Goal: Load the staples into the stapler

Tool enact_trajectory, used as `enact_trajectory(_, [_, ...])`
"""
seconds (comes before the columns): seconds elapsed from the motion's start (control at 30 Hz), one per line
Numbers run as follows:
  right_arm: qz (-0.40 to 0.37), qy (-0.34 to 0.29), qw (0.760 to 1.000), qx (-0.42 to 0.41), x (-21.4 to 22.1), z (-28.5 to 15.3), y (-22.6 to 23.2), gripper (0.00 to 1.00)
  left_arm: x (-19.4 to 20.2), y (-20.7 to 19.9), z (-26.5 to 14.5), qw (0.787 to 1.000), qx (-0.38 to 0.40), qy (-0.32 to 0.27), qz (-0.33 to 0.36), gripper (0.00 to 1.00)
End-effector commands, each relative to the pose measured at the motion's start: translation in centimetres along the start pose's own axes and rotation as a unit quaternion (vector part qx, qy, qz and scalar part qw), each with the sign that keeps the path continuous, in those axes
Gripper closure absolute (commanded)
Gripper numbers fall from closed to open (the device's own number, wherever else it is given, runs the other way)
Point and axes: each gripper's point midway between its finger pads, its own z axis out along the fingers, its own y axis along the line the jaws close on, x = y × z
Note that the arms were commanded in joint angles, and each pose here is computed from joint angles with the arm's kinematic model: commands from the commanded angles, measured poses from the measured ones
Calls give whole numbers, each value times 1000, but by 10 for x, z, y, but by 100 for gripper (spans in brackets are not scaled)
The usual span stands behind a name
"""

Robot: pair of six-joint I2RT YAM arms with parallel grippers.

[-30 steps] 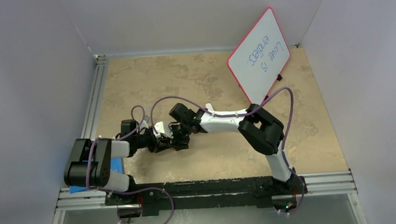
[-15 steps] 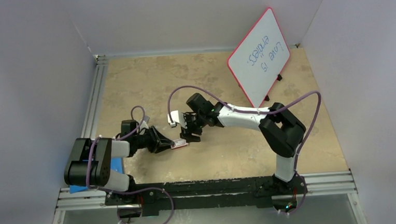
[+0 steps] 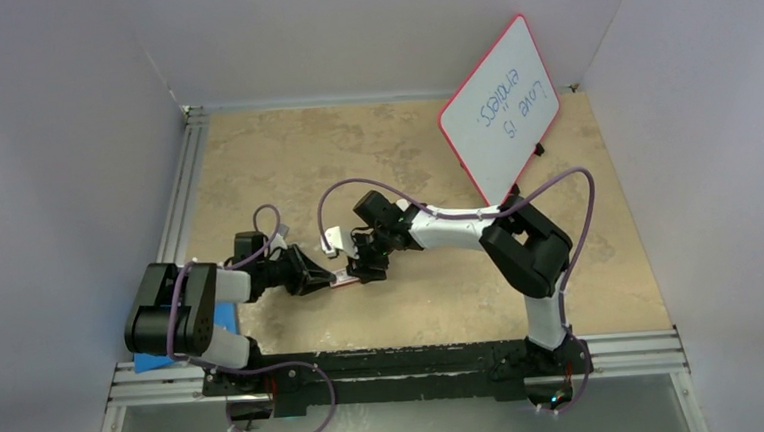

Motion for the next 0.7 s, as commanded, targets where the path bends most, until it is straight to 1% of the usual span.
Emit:
enact_trajectory(0.0, [-9, 5, 1000, 6, -6, -4, -3, 46, -7, -11, 2, 1000, 20, -1, 22, 83])
enact_trajectory(0.1, [-6, 15, 1000, 8, 0, -4, -3, 51, -8, -9, 2, 1000, 14, -3, 23, 84])
enact_trajectory(0.27, [-1, 23, 1000, 12, 2, -5, -4, 56, -8, -11, 2, 999, 17, -4, 27, 86])
enact_trajectory(0.4, [-1, 22, 1000, 12, 1, -5, -4, 57, -8, -13, 2, 999, 23, -2, 28, 87])
enact_trajectory(0.57, [-7, 4, 1000, 16, -11, -7, -5, 42, -6, -18, 2, 999, 37, 6, 29, 85])
enact_trajectory(0.67, [-22, -10, 1000, 1, -22, -1, 1, 39, -3, -17, 2, 999, 41, 12, 22, 84])
